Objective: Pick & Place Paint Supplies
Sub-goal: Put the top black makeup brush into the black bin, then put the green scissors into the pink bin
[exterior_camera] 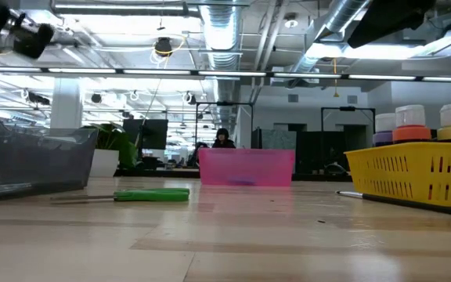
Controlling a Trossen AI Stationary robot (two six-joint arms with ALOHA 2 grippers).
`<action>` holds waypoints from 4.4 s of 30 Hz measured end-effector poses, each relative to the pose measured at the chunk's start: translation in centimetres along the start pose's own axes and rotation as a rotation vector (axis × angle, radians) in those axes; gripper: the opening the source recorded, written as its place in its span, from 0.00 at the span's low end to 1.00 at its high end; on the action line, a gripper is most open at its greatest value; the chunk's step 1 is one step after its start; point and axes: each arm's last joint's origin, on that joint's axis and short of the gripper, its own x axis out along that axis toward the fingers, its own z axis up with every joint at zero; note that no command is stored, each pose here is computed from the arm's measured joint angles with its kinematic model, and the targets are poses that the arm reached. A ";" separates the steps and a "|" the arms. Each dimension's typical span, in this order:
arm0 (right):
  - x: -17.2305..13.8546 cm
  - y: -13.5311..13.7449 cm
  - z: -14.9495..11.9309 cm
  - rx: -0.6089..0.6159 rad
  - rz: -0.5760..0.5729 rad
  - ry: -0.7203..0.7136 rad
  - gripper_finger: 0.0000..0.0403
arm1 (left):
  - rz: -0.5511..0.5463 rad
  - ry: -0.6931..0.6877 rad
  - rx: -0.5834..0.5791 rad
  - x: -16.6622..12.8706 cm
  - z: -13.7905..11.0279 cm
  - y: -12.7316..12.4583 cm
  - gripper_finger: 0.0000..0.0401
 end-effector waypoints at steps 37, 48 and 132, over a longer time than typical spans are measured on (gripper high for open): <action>0.0 0.0 0.0 -0.015 0.003 -0.002 0.14 | -0.159 -0.185 0.416 4.9 -3.1 6.3 0.01; 0.0 0.1 0.0 -0.022 0.004 -0.002 0.14 | -0.073 -0.097 0.396 5.9 -5.6 6.4 0.01; 0.8 0.0 -0.9 -0.049 -0.012 0.014 0.14 | 0.263 0.237 -1.056 0.6 0.6 -0.9 0.34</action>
